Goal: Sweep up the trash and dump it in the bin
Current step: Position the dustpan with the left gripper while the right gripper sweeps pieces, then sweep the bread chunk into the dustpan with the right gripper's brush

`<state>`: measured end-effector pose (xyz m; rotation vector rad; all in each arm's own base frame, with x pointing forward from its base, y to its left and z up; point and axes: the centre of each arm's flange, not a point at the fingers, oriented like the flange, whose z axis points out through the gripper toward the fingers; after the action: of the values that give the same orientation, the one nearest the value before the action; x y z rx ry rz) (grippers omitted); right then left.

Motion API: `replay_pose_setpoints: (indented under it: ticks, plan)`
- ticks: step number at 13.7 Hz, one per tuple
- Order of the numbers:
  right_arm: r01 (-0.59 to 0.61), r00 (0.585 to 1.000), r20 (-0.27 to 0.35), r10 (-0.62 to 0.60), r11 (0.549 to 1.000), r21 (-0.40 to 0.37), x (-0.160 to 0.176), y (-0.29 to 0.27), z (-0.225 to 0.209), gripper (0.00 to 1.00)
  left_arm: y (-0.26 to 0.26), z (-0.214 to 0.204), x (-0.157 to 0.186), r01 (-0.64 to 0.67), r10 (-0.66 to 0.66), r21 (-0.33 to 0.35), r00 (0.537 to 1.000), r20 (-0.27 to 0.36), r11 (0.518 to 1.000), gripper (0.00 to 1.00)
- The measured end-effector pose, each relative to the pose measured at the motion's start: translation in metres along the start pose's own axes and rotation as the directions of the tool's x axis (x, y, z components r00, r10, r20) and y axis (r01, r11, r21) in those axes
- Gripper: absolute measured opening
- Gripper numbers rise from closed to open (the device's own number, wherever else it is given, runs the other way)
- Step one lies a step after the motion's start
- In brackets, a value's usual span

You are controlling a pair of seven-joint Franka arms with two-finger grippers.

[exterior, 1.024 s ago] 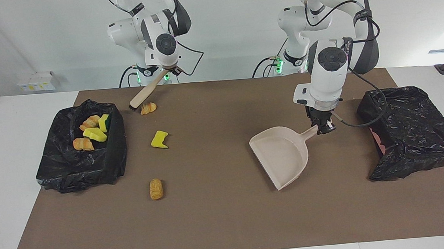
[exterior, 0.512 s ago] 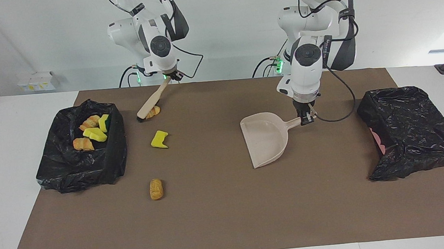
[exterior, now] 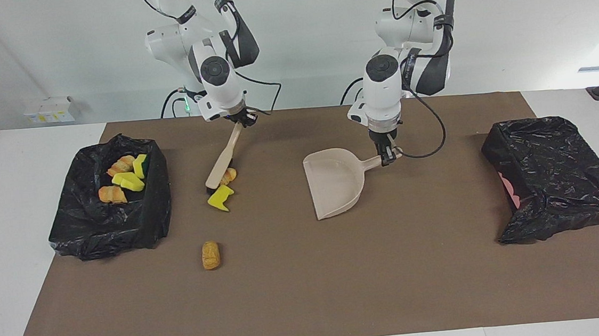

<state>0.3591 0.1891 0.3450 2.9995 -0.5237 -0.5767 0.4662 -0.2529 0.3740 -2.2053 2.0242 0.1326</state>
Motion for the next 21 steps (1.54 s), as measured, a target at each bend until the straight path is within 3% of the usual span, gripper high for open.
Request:
replay_pose_setpoints:
  ticks: [4,10,13,17,21]
  plan:
    - [0.194,0.98,0.039,-0.195,0.98,0.04,-0.016,-0.027,-0.002,0.27,0.001,0.0,0.002,0.05,-0.05,-0.001,0.999,-0.001,0.999,0.32]
    - [0.412,0.904,0.062,-0.422,0.901,0.133,-0.067,-0.072,-0.003,0.27,0.007,0.008,0.0,0.111,-0.111,-0.014,0.994,0.009,0.994,0.32]
    - [0.448,0.882,0.059,-0.468,0.869,0.209,-0.077,-0.085,-0.014,0.27,0.013,0.01,-0.002,0.098,-0.098,-0.018,0.995,0.015,0.995,0.32]
    - [0.47,0.87,0.033,-0.492,0.849,0.242,-0.079,-0.107,-0.039,0.27,0.014,0.009,-0.005,0.035,-0.035,-0.018,0.999,0.014,0.999,0.32]
    - [0.44,0.874,0.099,-0.475,0.862,0.253,-0.068,-0.094,-0.062,0.27,0.014,0.01,-0.006,0.009,-0.009,-0.019,1.0,0.014,1.0,0.32]
